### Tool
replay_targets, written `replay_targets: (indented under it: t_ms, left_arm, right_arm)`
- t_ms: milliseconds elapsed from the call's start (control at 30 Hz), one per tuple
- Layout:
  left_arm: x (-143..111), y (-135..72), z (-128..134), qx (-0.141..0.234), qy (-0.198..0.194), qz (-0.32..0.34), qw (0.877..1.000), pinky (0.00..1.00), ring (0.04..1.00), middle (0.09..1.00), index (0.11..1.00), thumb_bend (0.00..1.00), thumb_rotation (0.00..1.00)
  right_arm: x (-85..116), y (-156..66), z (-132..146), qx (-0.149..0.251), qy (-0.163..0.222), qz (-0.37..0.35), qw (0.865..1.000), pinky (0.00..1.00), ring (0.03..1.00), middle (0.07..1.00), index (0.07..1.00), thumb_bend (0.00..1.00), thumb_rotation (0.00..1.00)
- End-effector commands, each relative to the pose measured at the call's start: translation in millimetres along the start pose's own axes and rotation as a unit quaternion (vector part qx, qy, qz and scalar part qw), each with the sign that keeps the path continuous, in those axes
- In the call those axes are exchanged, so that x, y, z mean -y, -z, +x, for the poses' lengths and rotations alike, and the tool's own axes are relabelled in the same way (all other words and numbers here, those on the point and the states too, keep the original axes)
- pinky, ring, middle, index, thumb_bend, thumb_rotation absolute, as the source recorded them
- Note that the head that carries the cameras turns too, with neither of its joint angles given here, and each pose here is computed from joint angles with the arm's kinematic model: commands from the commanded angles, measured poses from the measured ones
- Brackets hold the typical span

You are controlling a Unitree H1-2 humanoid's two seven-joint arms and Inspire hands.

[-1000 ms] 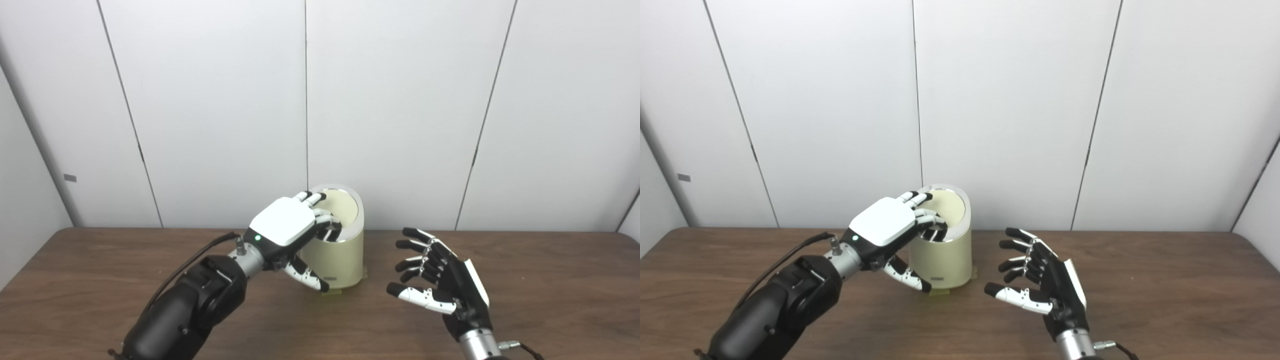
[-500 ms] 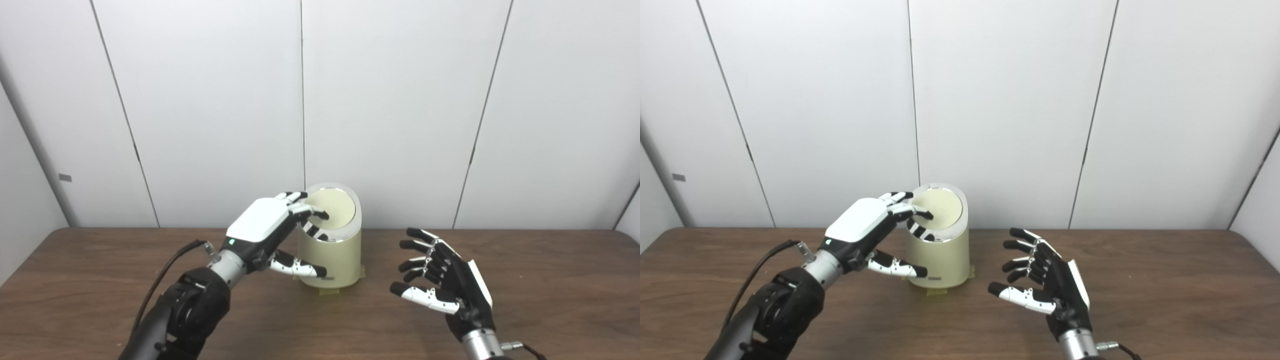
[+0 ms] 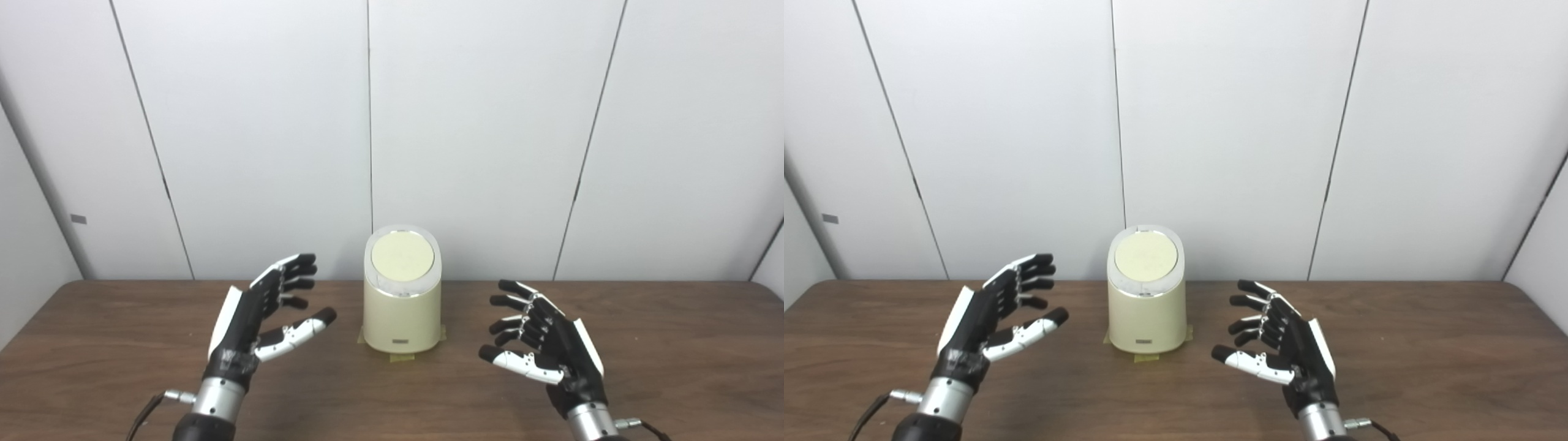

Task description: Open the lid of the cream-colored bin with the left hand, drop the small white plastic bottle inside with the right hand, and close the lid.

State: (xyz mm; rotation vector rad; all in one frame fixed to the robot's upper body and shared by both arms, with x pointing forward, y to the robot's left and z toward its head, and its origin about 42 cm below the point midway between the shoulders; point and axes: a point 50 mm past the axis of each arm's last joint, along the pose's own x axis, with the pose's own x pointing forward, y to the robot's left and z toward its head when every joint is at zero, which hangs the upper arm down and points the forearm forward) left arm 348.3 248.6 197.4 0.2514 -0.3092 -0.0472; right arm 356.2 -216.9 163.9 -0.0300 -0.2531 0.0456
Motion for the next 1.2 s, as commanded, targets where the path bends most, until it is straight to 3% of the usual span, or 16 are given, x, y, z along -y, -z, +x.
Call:
replay_targets:
  t_ms: [0, 133, 267, 400, 1167]
  left_arm:
    - [-7, -14, 4, 0.033, -0.016, -0.02, 0.999, 0.58, 0.718, 0.784, 0.838, 0.74, 0.31]
    - [-8, 3, -12, 0.006, -0.021, -0.042, 0.999, 0.54, 0.706, 0.781, 0.828, 0.73, 0.32]
    - [-7, 13, -18, -0.001, -0.015, -0.04, 0.999, 0.55, 0.706, 0.779, 0.831, 0.75, 0.34]
    - [-5, 15, -16, 0.001, -0.006, -0.033, 0.999, 0.57, 0.711, 0.785, 0.833, 0.79, 0.39]
    - [-7, 12, -15, 0.02, -0.011, -0.023, 0.999, 0.61, 0.731, 0.784, 0.817, 0.77, 0.33]
  right_arm:
    - [1, -19, 11, 0.046, -0.002, 0.006, 0.999, 0.43, 0.528, 0.702, 0.753, 0.82, 0.15]
    - [3, -18, 10, 0.043, 0.0, 0.007, 0.999, 0.44, 0.538, 0.701, 0.751, 0.82, 0.15]
    - [3, -18, 8, 0.042, 0.0, 0.007, 0.999, 0.44, 0.541, 0.709, 0.753, 0.81, 0.15]
    - [3, -18, 6, 0.039, 0.003, 0.0, 0.999, 0.45, 0.555, 0.714, 0.755, 0.82, 0.18]
    - [0, -19, 0, 0.033, 0.012, 0.005, 0.999, 0.44, 0.541, 0.722, 0.743, 0.81, 0.13]
